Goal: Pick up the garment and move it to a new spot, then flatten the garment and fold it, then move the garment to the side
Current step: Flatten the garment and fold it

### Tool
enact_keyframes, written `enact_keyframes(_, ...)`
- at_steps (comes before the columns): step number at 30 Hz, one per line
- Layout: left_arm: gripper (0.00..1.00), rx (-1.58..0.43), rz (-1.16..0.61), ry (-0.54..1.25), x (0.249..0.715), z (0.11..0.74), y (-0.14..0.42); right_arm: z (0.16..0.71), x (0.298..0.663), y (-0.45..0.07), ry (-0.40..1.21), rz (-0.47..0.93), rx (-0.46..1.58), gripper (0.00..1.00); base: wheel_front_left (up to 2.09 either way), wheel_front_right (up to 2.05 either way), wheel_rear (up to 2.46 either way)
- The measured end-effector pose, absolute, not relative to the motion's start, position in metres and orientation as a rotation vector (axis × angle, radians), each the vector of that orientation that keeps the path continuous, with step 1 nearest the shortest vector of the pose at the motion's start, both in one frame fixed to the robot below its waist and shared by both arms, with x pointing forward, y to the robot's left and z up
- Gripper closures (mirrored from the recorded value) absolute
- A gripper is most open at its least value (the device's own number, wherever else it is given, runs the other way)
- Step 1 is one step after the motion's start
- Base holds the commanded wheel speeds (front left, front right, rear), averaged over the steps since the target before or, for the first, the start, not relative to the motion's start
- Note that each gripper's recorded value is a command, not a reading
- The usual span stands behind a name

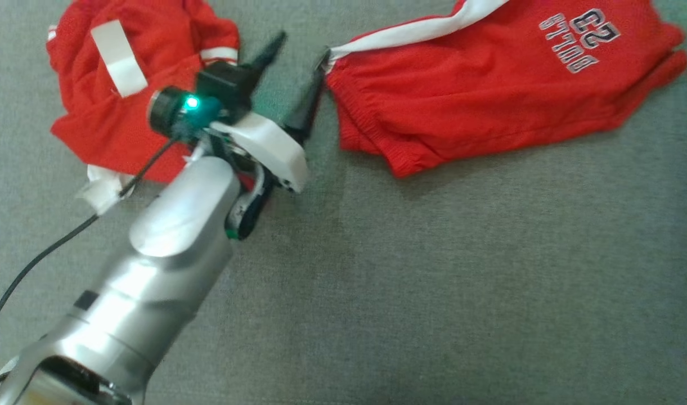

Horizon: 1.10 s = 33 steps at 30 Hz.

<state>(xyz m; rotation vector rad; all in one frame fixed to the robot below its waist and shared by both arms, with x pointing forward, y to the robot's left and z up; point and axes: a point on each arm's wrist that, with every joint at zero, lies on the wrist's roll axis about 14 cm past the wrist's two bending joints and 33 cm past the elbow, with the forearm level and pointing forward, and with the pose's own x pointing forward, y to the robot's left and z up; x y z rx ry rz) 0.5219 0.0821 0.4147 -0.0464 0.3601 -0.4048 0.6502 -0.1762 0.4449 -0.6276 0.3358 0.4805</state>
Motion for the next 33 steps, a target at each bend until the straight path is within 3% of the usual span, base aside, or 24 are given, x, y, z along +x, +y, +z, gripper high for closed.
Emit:
enact_keyframes(6, 0.00, -0.104, -0.330, 0.167, 0.535, 0.468, 0.097, 0.496, 0.647, -0.175, 0.174, 0.393, -0.434, 0.00, 0.00, 0.00, 0.00)
enact_keyframes(16, 0.00, -0.210, -0.235, -0.030, 0.494, 0.529, 0.121, 0.572, 0.586, -0.179, -0.023, 0.288, -0.092, 0.00, 0.00, 0.00, 0.00)
enact_keyframes(24, 0.00, -0.249, -0.201, -0.015, 0.432, 0.517, 0.124, 0.520, 0.499, -0.162, 0.034, 0.248, 0.097, 0.00, 0.00, 0.00, 0.00)
enact_keyframes(33, 0.00, -0.279, -0.172, 0.022, 0.381, 0.496, 0.118, 0.464, 0.419, -0.155, 0.121, 0.181, 0.140, 0.00, 0.00, 0.00, 0.00)
